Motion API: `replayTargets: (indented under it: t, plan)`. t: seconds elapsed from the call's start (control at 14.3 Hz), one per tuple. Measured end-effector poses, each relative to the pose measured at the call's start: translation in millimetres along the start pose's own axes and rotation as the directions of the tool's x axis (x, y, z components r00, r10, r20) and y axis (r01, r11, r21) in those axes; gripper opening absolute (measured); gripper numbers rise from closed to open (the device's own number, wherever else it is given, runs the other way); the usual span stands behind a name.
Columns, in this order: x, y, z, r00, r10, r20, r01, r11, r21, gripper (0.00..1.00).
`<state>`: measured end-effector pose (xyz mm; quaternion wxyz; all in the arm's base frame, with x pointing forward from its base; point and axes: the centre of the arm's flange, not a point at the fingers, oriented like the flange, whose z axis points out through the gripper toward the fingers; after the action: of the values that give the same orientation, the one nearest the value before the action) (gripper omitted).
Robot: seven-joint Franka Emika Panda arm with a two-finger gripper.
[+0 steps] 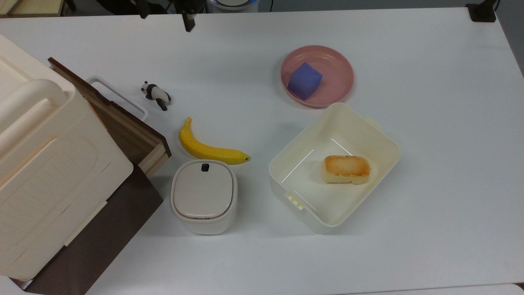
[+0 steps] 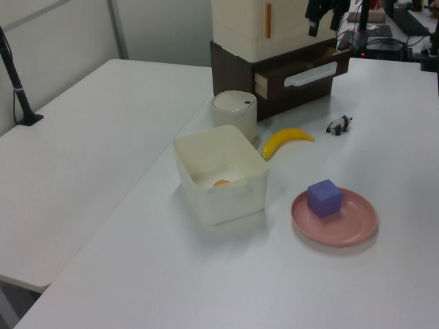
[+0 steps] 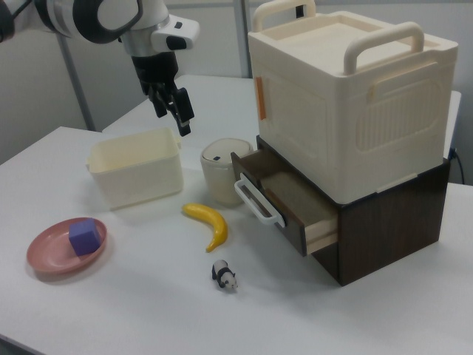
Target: Slide the drawer open
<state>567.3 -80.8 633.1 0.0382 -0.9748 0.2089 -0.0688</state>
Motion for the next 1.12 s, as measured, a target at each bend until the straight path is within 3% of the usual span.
replayTargets:
  t: [0.35, 0.84, 1.12]
  plan:
    - [-1.1, -2.9, -1.9, 0.997, -0.071, -0.003, 0.071, 0.997, 0.003, 1.00]
    - [1.0, 5.8, -3.9, 0.995, -0.096, -0.007, 0.096, 0.995, 0.002, 1.00]
    - [-8.1, 2.6, 2.1, 0.979, -0.194, 0.064, 0.194, 0.981, -0.002, 1.00]
